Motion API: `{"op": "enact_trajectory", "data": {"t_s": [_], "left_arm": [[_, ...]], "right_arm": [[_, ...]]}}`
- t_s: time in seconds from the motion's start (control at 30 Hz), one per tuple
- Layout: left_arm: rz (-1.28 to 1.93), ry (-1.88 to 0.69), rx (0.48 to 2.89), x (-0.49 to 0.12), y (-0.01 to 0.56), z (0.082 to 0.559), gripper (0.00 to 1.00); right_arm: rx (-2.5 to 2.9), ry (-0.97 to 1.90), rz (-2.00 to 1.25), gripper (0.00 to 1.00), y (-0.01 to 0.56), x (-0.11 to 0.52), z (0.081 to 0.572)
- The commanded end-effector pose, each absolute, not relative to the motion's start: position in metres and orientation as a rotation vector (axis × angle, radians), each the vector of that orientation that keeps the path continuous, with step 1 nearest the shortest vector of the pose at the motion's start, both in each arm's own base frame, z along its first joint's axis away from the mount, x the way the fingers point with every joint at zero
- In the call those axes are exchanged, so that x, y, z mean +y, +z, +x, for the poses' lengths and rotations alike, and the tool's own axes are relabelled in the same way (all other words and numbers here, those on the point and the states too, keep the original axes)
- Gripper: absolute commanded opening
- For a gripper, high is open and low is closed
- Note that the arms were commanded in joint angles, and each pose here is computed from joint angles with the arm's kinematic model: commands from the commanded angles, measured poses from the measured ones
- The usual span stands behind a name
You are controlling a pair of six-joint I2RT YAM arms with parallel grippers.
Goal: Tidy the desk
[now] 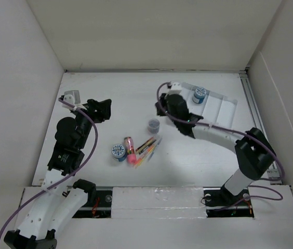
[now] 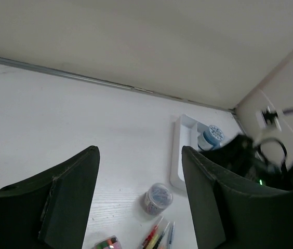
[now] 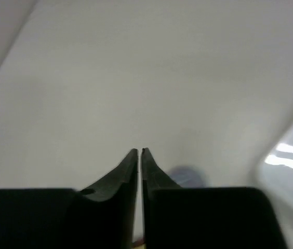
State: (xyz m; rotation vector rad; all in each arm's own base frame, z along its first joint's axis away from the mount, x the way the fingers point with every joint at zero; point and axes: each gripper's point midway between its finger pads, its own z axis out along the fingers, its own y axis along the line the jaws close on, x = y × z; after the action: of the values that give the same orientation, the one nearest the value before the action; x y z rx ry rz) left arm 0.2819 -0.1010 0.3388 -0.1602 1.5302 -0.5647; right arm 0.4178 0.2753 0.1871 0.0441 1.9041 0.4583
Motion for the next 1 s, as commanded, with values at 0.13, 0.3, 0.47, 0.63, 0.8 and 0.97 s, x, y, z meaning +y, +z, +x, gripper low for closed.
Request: {"op": "enact_trajectory", "data": {"t_s": [0.13, 0.3, 0.47, 0.63, 0.8, 0.97], "left_arm": [[-0.392, -0.458, 1.46, -0.062, 0.355, 0.283, 0.64], [-0.439, -0.43, 1.429, -0.051, 0.359, 0.277, 0.69], [-0.433, -0.432, 1.429, -0.051, 0.359, 0.276, 0.7], [-0.398, -0.454, 1.427, -0.056, 0.361, 0.275, 0.7], [-0.385, -0.466, 1.419, -0.058, 0.364, 0.273, 0.7], [-0.364, -0.484, 1.434, -0.064, 0.361, 0.275, 0.7]], "right_arm": [[1.788, 0.846, -0.505, 0.85, 0.209, 0.414, 0.274], [1.839, 0.945, -0.701, 1.0, 0.185, 0.452, 0.229], [1.859, 0.9, -0.822, 1.0, 0.162, 0.483, 0.207], [1.896, 0.801, -0.83, 0.98, 0.15, 0.492, 0.217], [1.905, 0.784, -0.887, 0.97, 0.137, 0.5, 0.209], [1.963, 0.685, -0.904, 0.97, 0.106, 0.501, 0.21]]}}
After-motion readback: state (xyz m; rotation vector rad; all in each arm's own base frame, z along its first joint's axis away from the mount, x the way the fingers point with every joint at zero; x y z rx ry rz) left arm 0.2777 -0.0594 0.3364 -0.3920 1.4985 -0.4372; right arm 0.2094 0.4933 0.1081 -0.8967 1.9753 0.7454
